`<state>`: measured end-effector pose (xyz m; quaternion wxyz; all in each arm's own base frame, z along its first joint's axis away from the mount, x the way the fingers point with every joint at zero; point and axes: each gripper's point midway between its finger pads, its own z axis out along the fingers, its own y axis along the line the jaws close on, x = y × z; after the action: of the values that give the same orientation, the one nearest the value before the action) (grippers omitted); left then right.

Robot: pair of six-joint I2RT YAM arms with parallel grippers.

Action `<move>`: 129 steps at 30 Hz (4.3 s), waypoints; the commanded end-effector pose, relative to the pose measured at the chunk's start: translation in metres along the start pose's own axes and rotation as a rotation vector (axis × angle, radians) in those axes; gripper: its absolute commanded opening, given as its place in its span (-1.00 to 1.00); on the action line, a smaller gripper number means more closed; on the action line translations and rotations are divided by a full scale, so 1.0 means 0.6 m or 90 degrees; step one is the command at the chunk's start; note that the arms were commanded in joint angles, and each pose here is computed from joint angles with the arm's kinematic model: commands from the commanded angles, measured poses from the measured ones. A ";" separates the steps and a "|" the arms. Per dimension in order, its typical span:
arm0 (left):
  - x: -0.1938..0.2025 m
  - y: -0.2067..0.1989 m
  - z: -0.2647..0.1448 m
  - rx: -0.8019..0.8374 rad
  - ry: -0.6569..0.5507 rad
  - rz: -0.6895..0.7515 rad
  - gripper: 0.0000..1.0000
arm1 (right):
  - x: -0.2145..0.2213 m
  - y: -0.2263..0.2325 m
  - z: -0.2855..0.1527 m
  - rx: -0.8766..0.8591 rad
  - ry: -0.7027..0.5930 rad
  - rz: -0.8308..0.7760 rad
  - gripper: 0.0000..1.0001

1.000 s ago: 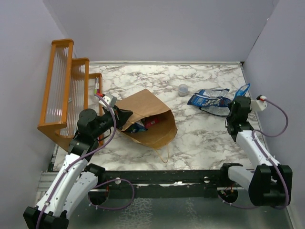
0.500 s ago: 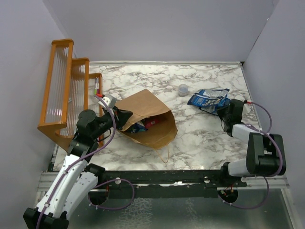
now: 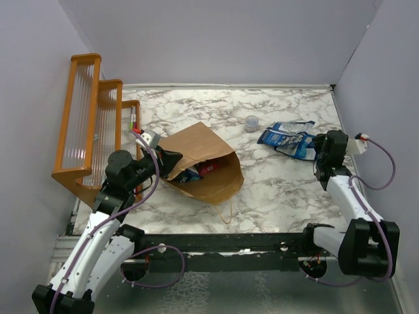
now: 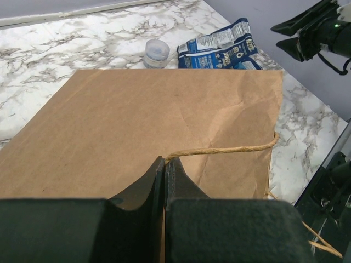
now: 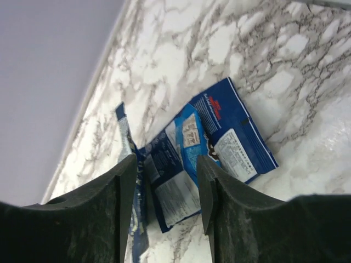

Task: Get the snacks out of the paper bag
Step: Place the snack at the center of the board, then take out the snack from the paper bag.

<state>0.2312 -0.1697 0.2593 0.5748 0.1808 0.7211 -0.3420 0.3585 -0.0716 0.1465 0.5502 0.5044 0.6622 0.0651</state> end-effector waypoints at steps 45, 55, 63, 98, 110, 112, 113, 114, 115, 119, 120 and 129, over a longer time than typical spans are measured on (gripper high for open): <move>-0.147 -0.114 -0.034 0.167 -0.151 -0.137 -1.00 | 0.348 0.232 -0.692 -1.486 -0.214 -0.864 0.16; -0.149 -0.120 -0.041 0.175 -0.157 -0.146 -1.00 | 0.452 0.277 -0.641 -1.379 -0.249 -1.024 0.31; -0.148 -0.121 -0.043 0.172 -0.153 -0.145 -1.00 | 0.530 0.319 -0.598 -1.297 -0.252 -1.077 0.43; -0.120 -0.102 -0.038 0.136 -0.131 -0.164 -1.00 | 0.573 0.329 -0.575 -1.282 -0.211 -1.007 -0.97; -0.106 -0.084 -0.032 0.100 -0.109 -0.139 -1.00 | 0.470 0.321 -0.595 -1.247 -0.199 -0.920 -0.97; -0.104 -0.081 -0.032 0.095 -0.109 -0.139 -1.00 | 0.461 0.318 -0.598 -1.246 -0.190 -0.909 -0.97; -0.103 -0.080 -0.032 0.092 -0.109 -0.139 -1.00 | 0.455 0.316 -0.599 -1.245 -0.185 -0.905 -0.97; -0.102 -0.078 -0.032 0.089 -0.108 -0.138 -1.00 | 0.451 0.312 -0.600 -1.247 -0.178 -0.904 -0.97; -0.102 -0.077 -0.033 0.084 -0.107 -0.137 -1.00 | 0.447 0.307 -0.600 -1.247 -0.173 -0.903 -0.97; -0.106 -0.067 -0.034 0.060 -0.112 -0.130 -1.00 | 0.426 0.286 -0.608 -1.258 -0.141 -0.893 -0.97; -0.108 -0.063 -0.033 0.052 -0.113 -0.128 -1.00 | 0.420 0.278 -0.613 -1.269 -0.132 -0.891 -0.97; -0.122 -0.027 -0.020 -0.012 -0.132 -0.085 -1.00 | 0.310 0.240 -0.703 -1.435 -0.191 -0.798 -0.97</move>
<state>0.2199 -0.1743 0.3197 0.5834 0.0939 0.6840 -0.4278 0.1644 0.3479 0.2537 0.6713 -0.6140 0.3539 0.2171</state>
